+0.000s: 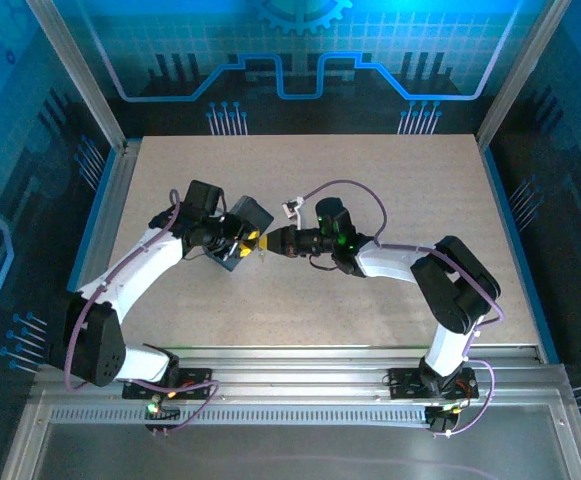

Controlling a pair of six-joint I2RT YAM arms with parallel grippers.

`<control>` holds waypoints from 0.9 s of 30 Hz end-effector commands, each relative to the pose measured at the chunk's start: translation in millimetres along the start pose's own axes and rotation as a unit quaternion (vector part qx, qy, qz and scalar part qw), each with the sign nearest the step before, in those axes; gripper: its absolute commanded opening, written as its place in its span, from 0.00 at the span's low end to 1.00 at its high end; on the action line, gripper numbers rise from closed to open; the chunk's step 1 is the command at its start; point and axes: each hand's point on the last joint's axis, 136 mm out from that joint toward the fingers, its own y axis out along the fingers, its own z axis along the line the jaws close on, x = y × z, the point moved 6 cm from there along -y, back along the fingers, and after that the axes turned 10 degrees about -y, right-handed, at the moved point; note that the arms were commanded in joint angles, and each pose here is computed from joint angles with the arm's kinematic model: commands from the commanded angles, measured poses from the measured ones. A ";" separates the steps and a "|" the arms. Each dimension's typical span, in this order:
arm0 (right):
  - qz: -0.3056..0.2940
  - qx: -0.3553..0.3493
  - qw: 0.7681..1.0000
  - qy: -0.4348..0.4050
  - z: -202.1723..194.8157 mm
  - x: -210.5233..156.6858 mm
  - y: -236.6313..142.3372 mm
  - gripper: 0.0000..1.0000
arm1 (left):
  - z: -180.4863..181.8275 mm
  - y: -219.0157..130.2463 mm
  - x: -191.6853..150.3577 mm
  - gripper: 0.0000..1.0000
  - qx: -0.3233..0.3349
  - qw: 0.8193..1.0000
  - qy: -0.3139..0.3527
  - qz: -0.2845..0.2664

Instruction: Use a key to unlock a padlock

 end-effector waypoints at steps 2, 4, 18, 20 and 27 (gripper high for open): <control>-0.001 -0.039 0.997 -0.066 8.5 -0.7 -19.7 0.26 | -2.5 -14.1 -4.8 0.00 -0.020 1.000 -0.011 0.009; 0.011 -0.068 0.992 -0.105 6.3 -6.3 -36.0 0.32 | -2.2 -13.7 -3.4 0.00 -0.012 1.000 -0.019 0.008; 0.052 -0.221 0.788 -0.573 11.3 -36.7 -65.4 0.44 | -11.6 -2.7 -17.0 0.00 0.072 0.996 -0.003 0.043; 0.029 -0.219 0.752 -0.621 19.2 -37.5 -60.5 0.43 | -11.0 1.9 -16.4 0.00 0.077 0.996 -0.005 0.046; -0.008 -0.250 0.664 -0.705 32.2 -34.6 -46.0 0.40 | -14.4 9.5 -14.9 0.00 0.084 0.995 -0.004 0.050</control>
